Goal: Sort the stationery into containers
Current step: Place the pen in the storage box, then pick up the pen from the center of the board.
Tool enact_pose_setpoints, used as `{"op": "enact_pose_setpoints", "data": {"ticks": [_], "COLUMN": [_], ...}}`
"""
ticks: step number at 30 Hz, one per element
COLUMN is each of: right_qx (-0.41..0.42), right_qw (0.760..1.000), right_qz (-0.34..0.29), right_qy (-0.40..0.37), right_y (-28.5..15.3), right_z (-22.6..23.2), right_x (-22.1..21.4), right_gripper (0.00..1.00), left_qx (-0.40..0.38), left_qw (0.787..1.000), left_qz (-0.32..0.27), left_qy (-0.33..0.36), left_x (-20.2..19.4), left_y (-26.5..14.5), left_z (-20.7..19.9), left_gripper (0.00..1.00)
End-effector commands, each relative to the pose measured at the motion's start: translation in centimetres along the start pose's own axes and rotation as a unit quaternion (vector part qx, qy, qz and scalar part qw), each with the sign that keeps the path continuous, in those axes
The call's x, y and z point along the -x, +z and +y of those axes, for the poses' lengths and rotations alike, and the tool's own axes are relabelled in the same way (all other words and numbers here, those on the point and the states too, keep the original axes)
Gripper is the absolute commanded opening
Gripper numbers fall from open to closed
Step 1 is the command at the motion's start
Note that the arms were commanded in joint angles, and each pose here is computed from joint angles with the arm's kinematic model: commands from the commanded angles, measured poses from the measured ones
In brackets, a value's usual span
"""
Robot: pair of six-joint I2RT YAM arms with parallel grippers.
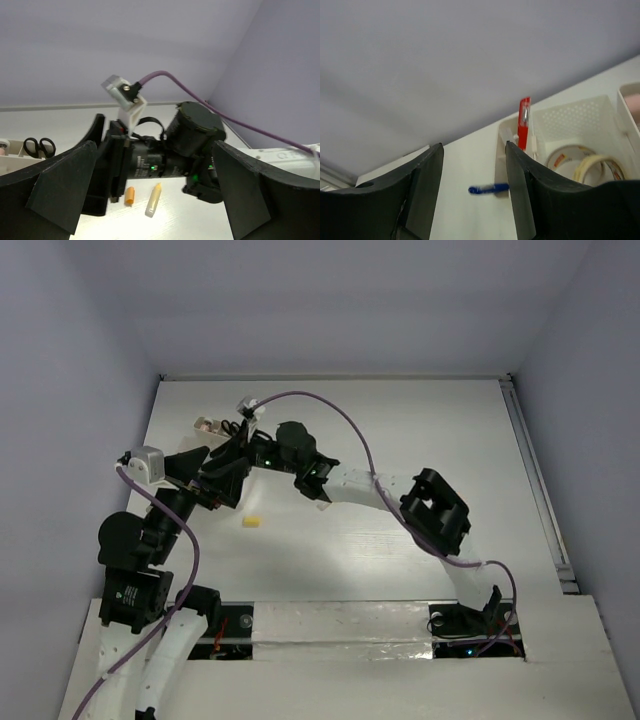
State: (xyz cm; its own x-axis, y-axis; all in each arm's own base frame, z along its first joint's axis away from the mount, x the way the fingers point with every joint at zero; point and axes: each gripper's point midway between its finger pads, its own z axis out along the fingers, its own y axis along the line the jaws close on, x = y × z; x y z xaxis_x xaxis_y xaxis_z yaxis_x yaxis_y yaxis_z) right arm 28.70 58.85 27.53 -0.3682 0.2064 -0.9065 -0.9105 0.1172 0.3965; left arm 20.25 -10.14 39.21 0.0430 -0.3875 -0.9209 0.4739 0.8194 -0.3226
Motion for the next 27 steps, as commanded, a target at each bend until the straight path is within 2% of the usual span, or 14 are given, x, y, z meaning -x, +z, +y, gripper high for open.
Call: {"op": "enact_pose_setpoints", "data": {"ticks": [1,3,5,6,7,8,11,12,14,15,17,19,25,27], "right_qx": [-0.033,-0.078,-0.127,-0.159,-0.210,-0.227,-0.330,-0.371,-0.434,-0.455,-0.514,-0.536,-0.575,-0.572], "right_qw": [0.999,0.995,0.992,0.987,0.977,0.974,0.943,0.924,0.892,0.878,0.841,0.824,0.778,0.780], "right_qz": [-0.026,-0.049,-0.021,-0.009,0.012,0.002,0.043,0.089,0.125,0.144,0.168,0.181,0.244,0.242], "right_qy": [-0.027,-0.033,-0.012,-0.001,0.017,0.017,0.018,0.024,0.019,0.019,0.029,0.041,0.073,0.080], "right_y": [-2.4,-4.8,-8.0,-9.7,-12.4,-13.5,-18.7,-20.8,-24.2,-25.4,-28.4,-29.7,-30.5,-29.7], "right_z": [1.2,0.2,-1.9,-3.4,-4.6,-5.1,-7.3,-8.0,-8.8,-9.1,-11.0,-12.2,-15.2,-15.5], "right_x": [2.8,5.1,2.3,1.8,0.7,1.4,0.1,-1.8,-2.7,-3.5,-4.4,-5.2,-8.6,-8.6], "right_gripper": [0.59,0.53,0.41,0.31,0.10,0.03,0.00,0.03,0.26,0.53,0.69,0.79,0.82,0.82], "left_qx": [-0.007,-0.013,-0.021,-0.024,-0.034,-0.040,-0.062,-0.068,-0.086,-0.092,-0.103,-0.105,-0.107,-0.105], "left_qw": [1.000,1.000,1.000,1.000,0.999,0.999,0.996,0.995,0.992,0.991,0.989,0.989,0.988,0.988], "left_qz": [-0.022,-0.012,0.001,0.008,0.022,0.030,0.070,0.079,0.097,0.100,0.106,0.106,0.110,0.107], "left_qy": [0.002,0.003,0.006,0.008,0.010,0.011,0.009,0.005,-0.004,-0.011,-0.016,-0.017,-0.018,-0.018], "left_x": [1.8,1.3,0.5,0.0,-1.0,-1.6,-4.2,-4.9,-6.7,-7.1,-8.2,-8.8,-9.4,-9.4], "left_y": [-0.1,0.0,0.1,0.1,0.2,0.2,0.3,0.2,-0.1,-0.2,-0.6,-0.8,-1.4,-1.5], "left_z": [-0.7,-0.8,-0.8,-0.8,-0.9,-0.9,-1.0,-1.1,-1.3,-1.4,-1.5,-1.4,-1.5,-1.5], "left_gripper": [0.99,0.99,0.99,0.99,0.99,0.99,0.99,0.99,0.99,0.99,0.99,0.99,0.99,0.99]}}
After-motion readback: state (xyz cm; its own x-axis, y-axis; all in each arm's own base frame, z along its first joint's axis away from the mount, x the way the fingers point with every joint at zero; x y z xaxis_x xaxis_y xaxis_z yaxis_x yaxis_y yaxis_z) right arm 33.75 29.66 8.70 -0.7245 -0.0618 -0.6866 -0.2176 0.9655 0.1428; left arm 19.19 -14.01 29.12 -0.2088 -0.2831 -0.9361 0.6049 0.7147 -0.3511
